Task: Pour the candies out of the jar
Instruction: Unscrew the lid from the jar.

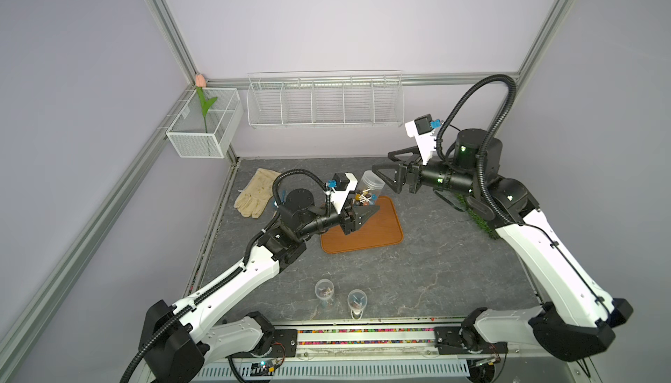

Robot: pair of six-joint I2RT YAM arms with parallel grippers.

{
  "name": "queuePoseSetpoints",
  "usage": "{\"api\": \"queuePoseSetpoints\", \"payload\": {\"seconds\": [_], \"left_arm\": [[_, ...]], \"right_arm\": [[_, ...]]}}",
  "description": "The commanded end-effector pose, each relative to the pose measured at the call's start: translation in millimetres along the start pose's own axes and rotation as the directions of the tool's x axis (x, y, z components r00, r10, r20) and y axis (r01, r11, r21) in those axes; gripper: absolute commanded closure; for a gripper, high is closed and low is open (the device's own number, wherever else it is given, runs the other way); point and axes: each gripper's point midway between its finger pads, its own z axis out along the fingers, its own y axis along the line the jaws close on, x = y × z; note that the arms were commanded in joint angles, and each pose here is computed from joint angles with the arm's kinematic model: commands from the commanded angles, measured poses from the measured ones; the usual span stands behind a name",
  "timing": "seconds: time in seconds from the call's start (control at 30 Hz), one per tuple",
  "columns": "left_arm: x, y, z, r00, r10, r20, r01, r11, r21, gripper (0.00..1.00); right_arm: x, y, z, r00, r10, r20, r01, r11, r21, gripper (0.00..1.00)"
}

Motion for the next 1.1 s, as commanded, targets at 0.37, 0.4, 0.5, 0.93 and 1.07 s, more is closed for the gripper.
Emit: {"api": "queuePoseSetpoints", "payload": {"seconds": [0.37, 0.4, 0.5, 0.93, 1.07], "left_arm": [[-4.3, 2.4, -0.9, 0.999, 0.025, 0.028, -0.024, 1.000, -0.018, 0.58], [-4.0, 2.4, -0.8, 0.999, 0.024, 0.027, -0.024, 1.000, -0.018, 0.58], [-4.4, 2.7, -1.1, 0.999, 0.025, 0.029, -0.024, 1.000, -0.020, 0.58], [-8.8, 0.0, -3.7, 0.999, 0.016, 0.047, -0.015, 1.000, -0.014, 0.58], [-10.1, 0.0, -6.3, 0.999, 0.019, 0.049, -0.018, 1.000, -0.021, 0.58]], "right_arm": [[27.2, 1.3, 29.8, 0.994, 0.058, -0.089, -0.060, 0.998, -0.016, 0.25], [29.1, 1.6, 30.6, 0.994, 0.059, -0.095, -0.061, 0.998, -0.017, 0.26], [31.7, 2.5, 31.4, 0.993, 0.058, -0.104, -0.060, 0.998, -0.019, 0.27], [37.8, 8.6, 32.2, 0.992, 0.031, -0.125, -0.037, 0.998, -0.050, 0.43], [40.1, 10.2, 32.9, 0.991, 0.026, -0.130, -0.034, 0.998, -0.061, 0.46]]}}
